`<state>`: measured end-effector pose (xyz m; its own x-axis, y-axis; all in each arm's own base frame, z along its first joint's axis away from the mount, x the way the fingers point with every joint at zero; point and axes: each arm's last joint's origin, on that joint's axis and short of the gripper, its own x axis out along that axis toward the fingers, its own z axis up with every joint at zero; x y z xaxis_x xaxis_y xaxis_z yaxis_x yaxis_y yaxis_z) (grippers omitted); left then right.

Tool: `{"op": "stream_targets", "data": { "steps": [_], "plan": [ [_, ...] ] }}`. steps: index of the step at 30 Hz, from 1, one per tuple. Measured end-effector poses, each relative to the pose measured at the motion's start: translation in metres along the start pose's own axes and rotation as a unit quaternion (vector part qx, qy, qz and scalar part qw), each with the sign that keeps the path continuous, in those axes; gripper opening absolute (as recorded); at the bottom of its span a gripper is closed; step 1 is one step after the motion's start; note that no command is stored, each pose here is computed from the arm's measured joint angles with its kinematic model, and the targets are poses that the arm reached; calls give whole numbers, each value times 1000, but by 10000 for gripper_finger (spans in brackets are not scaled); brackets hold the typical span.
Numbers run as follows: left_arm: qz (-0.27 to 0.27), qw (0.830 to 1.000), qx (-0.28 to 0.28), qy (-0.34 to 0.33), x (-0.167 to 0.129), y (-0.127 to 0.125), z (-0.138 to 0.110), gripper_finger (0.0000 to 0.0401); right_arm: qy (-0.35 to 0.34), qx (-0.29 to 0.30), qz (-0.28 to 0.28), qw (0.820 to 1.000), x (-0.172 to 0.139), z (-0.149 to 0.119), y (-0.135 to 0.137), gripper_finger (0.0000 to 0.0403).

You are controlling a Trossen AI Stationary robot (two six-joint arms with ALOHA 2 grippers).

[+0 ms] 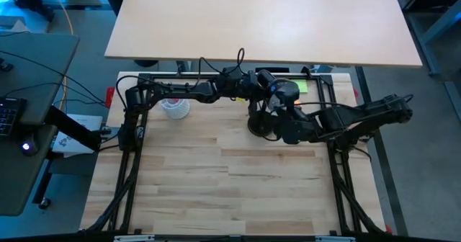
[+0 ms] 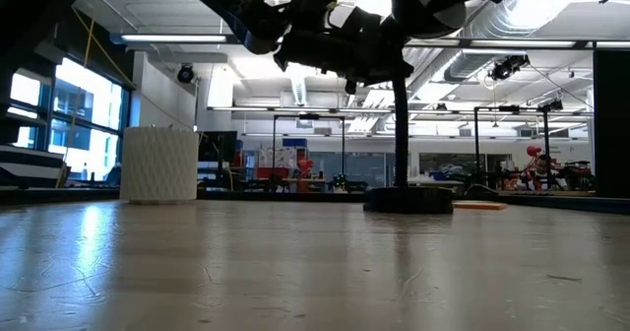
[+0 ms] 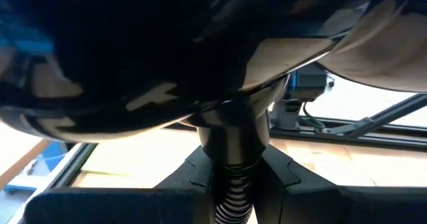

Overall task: Screw lightbulb
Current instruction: Remove the light bulb from the desk lamp

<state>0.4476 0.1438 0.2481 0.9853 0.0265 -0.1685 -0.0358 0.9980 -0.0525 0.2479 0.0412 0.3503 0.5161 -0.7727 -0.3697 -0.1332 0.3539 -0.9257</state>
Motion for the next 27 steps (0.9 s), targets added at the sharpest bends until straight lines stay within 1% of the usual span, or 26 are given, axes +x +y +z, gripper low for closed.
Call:
{"op": "stream_targets", "data": {
  "steps": [3, 6, 8, 9, 10, 12, 15, 16, 18, 20, 22, 23, 24, 26, 27],
  "plan": [
    [2, 1000, 0, 1, 0, 0, 0, 52, -19, 31, 8, 999, -6, -1, -1, 344],
    [2, 1000, 0, 2, 0, 0, 0, 52, -38, 82, 15, 996, -13, -3, -3, 347],
    [2, 1000, 0, 2, 0, 0, 0, 52, -46, 143, 16, 989, -18, -6, -6, 347],
    [1, 1000, 0, 2, 0, 0, 0, 52, -50, 185, 17, 981, -21, -9, -8, 348],
    [1, 1000, 0, 2, 0, 0, 0, 52, -52, 234, 18, 971, -23, -12, -10, 348],
    [1, 1000, 0, 2, 0, 0, 0, 52, -52, 340, 26, 939, -27, -19, -14, 348],
    [0, 1000, 0, 2, 0, 0, 0, 52, -40, 484, 70, 871, -28, -32, -16, 346],
    [0, 1000, 0, 2, 0, 0, 0, 52, -35, 516, 87, 852, -28, -34, -16, 345],
    [-1, 1000, 0, 2, 0, 0, 0, 52, -26, 557, 111, 823, -26, -35, -16, 344],
    [-1, 1000, 0, 2, 0, 0, 0, 52, -18, 593, 112, 797, -23, -35, -17, 344],
    [-1, 1000, 0, 2, 0, 0, 0, 52, -4, 631, 96, 770, -18, -36, -18, 344],
    [-1, 1000, 0, 2, 0, 0, 0, 52, 3, 643, 89, 760, -16, -37, -18, 344],
    [-2, 1000, 0, 2, 0, 0, 0, 52, 11, 651, 84, 755, -13, -39, -19, 344],
    [-2, 1000, 0, 1, 0, -1, 0, 52, 22, 655, 74, 752, -8, -42, -21, 344],
    [-2, 1000, 0, 1, 0, -1, 0, 52, 25, 653, 69, 754, -5, -44, -22, 343]
  ]
}}
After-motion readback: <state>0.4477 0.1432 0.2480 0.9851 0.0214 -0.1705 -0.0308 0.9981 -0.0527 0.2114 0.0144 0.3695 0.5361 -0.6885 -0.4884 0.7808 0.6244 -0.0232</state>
